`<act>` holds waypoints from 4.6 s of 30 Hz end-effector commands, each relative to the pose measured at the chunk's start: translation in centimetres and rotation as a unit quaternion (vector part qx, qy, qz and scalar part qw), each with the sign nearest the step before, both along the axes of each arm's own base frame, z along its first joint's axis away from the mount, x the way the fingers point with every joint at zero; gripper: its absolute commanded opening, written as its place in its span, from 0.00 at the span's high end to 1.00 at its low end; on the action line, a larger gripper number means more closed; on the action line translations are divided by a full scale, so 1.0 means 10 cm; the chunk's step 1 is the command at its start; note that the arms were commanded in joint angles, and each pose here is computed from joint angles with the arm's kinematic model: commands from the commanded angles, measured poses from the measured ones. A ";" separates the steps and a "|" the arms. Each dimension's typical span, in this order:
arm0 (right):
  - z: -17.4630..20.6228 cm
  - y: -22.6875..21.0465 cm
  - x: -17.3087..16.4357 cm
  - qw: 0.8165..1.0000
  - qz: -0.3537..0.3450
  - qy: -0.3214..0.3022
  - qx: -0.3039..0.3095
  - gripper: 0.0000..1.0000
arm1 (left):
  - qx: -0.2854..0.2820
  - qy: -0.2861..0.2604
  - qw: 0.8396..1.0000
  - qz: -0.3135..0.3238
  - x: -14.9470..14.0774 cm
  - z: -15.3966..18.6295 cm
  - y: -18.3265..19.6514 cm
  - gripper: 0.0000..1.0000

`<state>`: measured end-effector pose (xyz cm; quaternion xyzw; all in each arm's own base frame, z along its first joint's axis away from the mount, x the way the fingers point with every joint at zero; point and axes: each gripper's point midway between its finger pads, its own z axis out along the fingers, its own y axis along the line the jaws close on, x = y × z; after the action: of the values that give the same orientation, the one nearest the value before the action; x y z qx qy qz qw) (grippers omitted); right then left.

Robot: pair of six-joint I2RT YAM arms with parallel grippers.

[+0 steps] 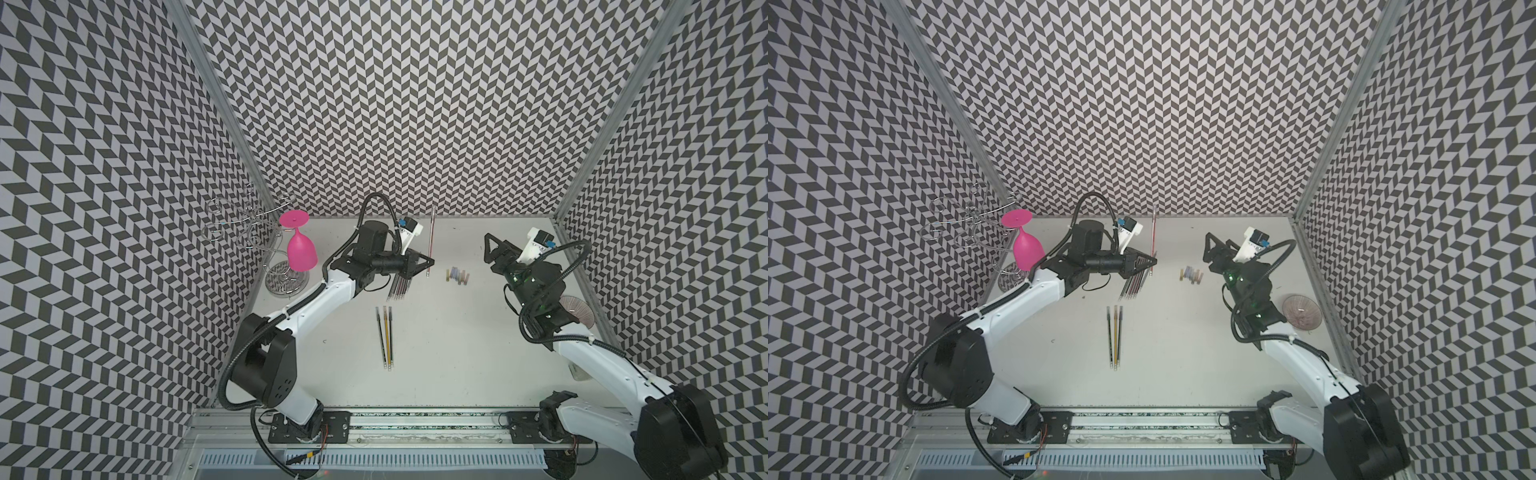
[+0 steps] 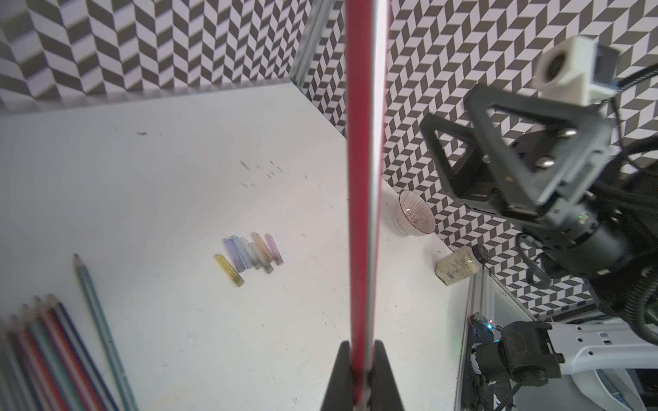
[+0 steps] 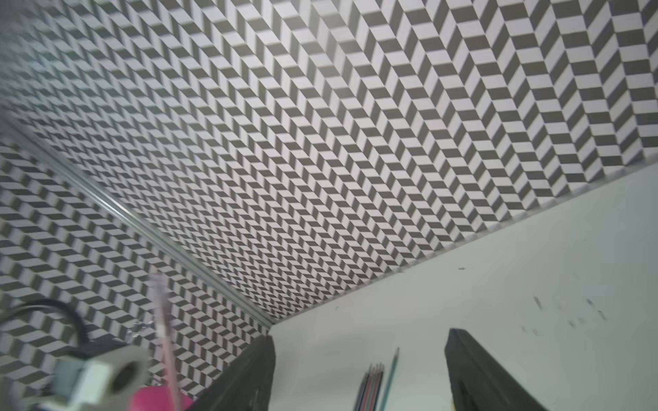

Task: Remove the protective cover of the pencils
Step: Pick up the pencil from the center of the board, then remove the protective sleeve from the pencil.

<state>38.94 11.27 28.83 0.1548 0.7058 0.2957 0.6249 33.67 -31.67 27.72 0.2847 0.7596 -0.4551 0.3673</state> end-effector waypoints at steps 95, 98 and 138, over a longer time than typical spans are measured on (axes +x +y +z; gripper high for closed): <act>-1.10 0.58 -1.34 0.939 0.311 0.133 -0.063 0.01 | 0.235 0.141 0.958 -0.081 -1.32 -1.63 0.00 1.00; -1.09 0.64 -1.36 0.933 0.329 0.136 -0.049 0.01 | 0.269 0.143 0.950 -0.068 -1.33 -1.87 0.11 1.00; -1.32 1.33 -0.93 0.886 0.412 0.164 0.135 0.65 | 0.289 0.145 0.944 -0.075 -1.31 -1.91 0.13 1.00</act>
<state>28.64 24.20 14.61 -0.0220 0.7618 0.5869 0.2731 20.25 -30.12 7.72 0.3629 0.8847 -0.2710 0.1102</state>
